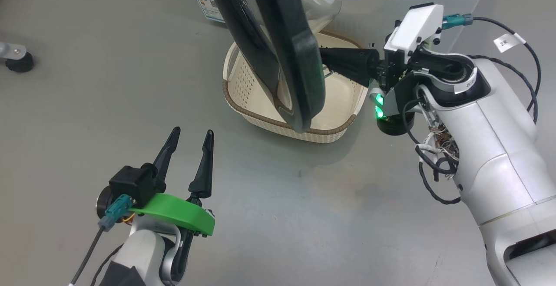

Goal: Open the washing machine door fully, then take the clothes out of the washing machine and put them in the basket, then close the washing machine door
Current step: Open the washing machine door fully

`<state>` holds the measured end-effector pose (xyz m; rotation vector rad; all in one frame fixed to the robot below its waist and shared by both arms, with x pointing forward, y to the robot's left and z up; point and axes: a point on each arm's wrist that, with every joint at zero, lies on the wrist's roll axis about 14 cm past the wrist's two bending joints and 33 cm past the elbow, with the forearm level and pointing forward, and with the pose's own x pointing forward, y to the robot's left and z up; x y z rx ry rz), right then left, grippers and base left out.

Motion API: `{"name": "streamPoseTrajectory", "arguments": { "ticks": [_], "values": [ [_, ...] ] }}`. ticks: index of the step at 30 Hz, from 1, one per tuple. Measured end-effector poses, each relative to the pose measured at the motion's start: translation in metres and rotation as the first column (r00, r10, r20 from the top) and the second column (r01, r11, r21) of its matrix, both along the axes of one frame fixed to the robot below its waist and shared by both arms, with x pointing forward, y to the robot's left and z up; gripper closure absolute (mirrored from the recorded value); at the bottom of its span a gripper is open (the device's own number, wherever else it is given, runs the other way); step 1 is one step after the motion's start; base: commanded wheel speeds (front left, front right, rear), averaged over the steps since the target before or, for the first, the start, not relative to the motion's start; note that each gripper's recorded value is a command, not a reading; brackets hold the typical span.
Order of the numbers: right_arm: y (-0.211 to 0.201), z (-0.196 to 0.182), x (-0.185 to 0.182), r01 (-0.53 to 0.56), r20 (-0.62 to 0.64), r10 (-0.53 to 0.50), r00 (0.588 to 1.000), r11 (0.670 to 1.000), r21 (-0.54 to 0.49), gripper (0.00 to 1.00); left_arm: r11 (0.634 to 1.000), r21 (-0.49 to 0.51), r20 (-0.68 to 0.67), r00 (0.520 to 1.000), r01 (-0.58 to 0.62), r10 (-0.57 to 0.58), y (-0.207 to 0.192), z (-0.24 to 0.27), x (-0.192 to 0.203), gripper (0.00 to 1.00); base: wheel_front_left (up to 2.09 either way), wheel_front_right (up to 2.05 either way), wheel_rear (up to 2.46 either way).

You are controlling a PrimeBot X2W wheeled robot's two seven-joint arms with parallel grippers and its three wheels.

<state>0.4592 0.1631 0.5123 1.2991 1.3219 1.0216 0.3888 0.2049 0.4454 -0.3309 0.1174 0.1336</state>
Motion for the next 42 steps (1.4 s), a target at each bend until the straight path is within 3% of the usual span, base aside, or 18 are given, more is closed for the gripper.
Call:
{"name": "streamPoseTrajectory", "arguments": {
  "ticks": [8, 24, 31, 35, 38, 42],
  "values": [
    [0.015, 0.009, -0.03, -0.1, -0.012, 0.1, 0.995, 0.994, 0.046, 1.0, 1.0, 0.001, 0.004, 1.0, 0.003, -0.003, -0.001, 0.002, -0.002, 0.0, 0.0, 0.0, 0.0],
    [0.037, 0.014, -0.068, -0.183, -0.012, 0.184, 0.983, 0.981, 0.059, 1.0, 1.0, 0.006, 0.012, 1.0, -0.013, 0.013, 0.003, 0.007, -0.009, 0.0, 0.0, 0.0, 0.0],
    [0.03, 0.02, -0.058, -0.082, 0.006, 0.081, 0.997, 0.996, 0.041, 1.0, 0.998, 0.001, 0.021, 0.998, -0.06, 0.06, 0.014, 0.01, -0.016, 0.0, 0.0, 0.0, 0.0],
    [0.023, 0.019, -0.049, -0.012, 0.097, 0.013, 0.995, 1.0, -0.008, 1.0, 0.998, 0.011, 0.047, 0.997, -0.063, 0.062, 0.017, 0.018, -0.014, 0.0, 0.0, 0.0, 0.0],
    [0.009, 0.019, -0.036, 0.071, 0.215, -0.059, 0.975, 0.996, -0.051, 1.0, 0.998, 0.015, 0.063, 0.996, -0.057, 0.055, 0.015, 0.023, -0.014, 0.0, 0.0, 0.0, 0.0],
    [-0.021, 0.011, -0.017, 0.198, 0.397, -0.134, 0.908, 0.973, -0.123, 1.0, 0.999, 0.012, 0.084, 0.995, -0.047, 0.045, 0.011, 0.029, -0.015, 0.0, 0.0, 0.0, 0.0]
  ]
}}
